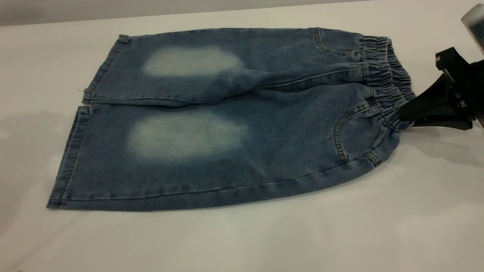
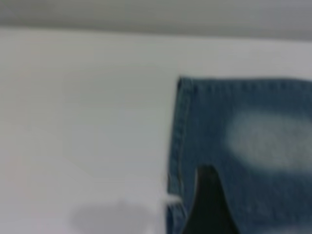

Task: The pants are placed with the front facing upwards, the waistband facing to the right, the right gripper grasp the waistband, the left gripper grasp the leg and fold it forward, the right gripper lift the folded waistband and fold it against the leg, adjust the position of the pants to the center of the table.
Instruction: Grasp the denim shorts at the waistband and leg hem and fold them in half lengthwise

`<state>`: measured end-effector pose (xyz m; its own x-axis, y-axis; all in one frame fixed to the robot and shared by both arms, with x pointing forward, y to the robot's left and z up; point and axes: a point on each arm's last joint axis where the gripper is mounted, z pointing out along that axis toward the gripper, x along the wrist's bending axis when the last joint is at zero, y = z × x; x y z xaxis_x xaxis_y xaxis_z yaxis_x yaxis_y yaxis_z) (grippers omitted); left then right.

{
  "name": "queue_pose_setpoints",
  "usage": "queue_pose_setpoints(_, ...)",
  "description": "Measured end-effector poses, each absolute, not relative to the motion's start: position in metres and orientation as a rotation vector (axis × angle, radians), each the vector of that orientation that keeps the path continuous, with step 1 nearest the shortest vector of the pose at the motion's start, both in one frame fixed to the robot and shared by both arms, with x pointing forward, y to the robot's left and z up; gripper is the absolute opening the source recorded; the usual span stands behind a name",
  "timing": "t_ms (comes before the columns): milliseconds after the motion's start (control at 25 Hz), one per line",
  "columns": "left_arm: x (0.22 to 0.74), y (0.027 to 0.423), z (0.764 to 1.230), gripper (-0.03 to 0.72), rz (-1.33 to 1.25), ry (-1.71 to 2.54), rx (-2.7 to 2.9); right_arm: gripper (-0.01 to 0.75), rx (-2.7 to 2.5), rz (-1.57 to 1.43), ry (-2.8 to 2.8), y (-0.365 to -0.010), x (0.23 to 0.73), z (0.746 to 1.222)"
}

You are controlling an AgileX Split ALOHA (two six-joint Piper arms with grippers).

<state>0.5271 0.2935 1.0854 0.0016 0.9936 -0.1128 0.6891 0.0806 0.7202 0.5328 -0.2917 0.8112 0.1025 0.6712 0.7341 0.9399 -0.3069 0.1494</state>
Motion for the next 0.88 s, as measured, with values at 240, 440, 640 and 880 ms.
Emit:
queue_pose_setpoints(240,0.524,0.287,1.051,0.443,0.355,1.914,1.774,0.034,-2.024,-1.037,-1.589,-0.292,0.532,0.811)
queue_pose_setpoints(440,0.522,0.278,1.022,0.443,0.179,1.997,1.885,0.034,-2.007,-1.026,-1.611,-0.291,0.531,0.811)
queue_pose_setpoints(640,0.524,0.255,0.998,0.443,0.062,1.984,2.038,0.034,-2.006,-1.027,-1.611,-0.292,0.531,0.811)
queue_pose_setpoints(880,0.519,0.241,0.974,0.443,-0.04,1.974,2.295,0.034,-1.998,-1.022,-1.62,-0.291,0.531,0.811)
